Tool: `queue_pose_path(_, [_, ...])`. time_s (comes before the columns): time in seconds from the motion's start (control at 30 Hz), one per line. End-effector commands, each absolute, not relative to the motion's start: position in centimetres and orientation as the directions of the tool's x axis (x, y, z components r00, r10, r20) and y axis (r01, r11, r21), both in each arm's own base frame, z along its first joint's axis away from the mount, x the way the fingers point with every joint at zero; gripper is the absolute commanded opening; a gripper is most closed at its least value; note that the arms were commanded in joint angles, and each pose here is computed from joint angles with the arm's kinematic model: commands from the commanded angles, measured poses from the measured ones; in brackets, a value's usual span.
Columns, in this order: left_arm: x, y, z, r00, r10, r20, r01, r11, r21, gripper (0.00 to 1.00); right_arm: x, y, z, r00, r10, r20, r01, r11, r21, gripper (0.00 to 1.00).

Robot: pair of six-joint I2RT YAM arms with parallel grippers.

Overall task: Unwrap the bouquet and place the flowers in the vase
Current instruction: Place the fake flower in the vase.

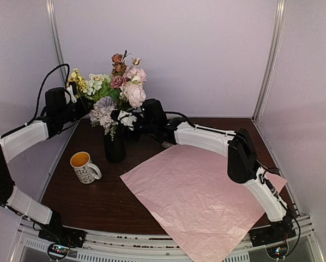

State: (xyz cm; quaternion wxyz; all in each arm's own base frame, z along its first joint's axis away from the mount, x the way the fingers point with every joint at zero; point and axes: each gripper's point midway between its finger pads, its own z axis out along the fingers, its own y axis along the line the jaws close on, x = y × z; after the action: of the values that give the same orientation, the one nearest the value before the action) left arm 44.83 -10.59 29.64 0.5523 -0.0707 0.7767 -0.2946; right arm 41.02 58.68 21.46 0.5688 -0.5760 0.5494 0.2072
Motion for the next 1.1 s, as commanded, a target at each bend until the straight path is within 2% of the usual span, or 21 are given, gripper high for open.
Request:
queue_pose_path(0.0, [44.2,-12.0,24.4,-0.503,-0.361,-0.785,0.183,0.843,-0.505,0.0,41.2,59.7,22.3,0.348,-0.358,-0.866,-0.851,0.267,-0.452,0.74])
queue_pose_path(0.33, [44.1,-12.9,20.5,-0.552,-0.385,-0.739,0.178,0.812,-0.556,0.0,41.2,60.7,21.9,0.376,-0.345,-0.86,-0.838,0.27,-0.474,0.65])
queue_pose_path(0.57, [43.5,-14.6,18.9,-0.591,-0.361,-0.722,0.204,0.799,-0.566,0.0,41.4,61.1,22.2,0.393,-0.33,-0.858,-0.825,0.286,-0.487,0.64])
queue_pose_path(0.73, [42.8,-14.0,20.3,-0.565,-0.365,-0.74,0.201,0.809,-0.553,0.0,41.5,61.0,22.0,0.396,-0.338,-0.854,-0.821,0.286,-0.494,0.64])
queue_pose_path(0.83, [42.5,-13.6,22.1,-0.532,-0.364,-0.765,0.208,0.819,-0.534,0.06,41.5,61.0,21.9,0.4,-0.344,-0.85,-0.819,0.282,-0.5,0.64])
queue_pose_path(1.07, [42.3,-12.6,25.7,-0.47,-0.349,-0.811,0.208,0.849,-0.485,0.32,41.6,60.5,23.1,0.385,-0.339,-0.858,-0.818,0.306,-0.488,0.68])
